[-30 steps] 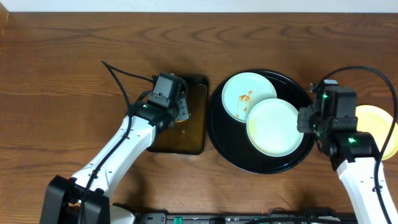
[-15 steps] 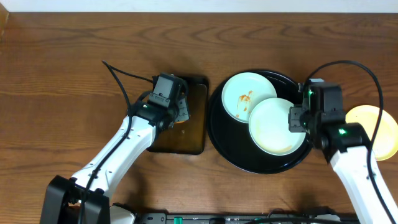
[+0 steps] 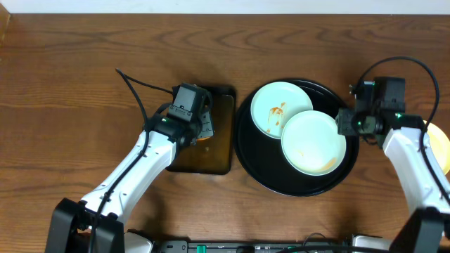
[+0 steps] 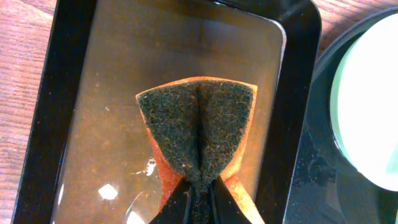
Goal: Clean dirty plates on tray and stack at the side
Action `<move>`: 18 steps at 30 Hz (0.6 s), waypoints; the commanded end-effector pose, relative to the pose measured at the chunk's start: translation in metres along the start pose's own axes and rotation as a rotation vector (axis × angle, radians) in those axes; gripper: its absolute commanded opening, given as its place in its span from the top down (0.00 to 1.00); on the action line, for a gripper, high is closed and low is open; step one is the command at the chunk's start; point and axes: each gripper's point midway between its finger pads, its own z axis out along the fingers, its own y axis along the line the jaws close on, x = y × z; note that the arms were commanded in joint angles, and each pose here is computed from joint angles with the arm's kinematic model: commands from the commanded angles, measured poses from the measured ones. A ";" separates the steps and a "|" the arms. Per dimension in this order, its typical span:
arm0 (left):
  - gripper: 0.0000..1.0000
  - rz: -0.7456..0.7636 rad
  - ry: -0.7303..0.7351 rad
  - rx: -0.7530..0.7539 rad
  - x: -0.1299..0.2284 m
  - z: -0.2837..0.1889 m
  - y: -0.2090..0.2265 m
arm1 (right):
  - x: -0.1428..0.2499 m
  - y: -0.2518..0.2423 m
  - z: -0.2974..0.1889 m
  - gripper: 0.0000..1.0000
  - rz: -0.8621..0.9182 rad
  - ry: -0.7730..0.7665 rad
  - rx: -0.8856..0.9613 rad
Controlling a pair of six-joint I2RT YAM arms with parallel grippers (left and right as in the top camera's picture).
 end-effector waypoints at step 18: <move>0.92 0.002 -0.009 -0.011 -0.002 -0.003 0.003 | 0.038 0.007 0.081 0.67 0.045 0.208 -0.219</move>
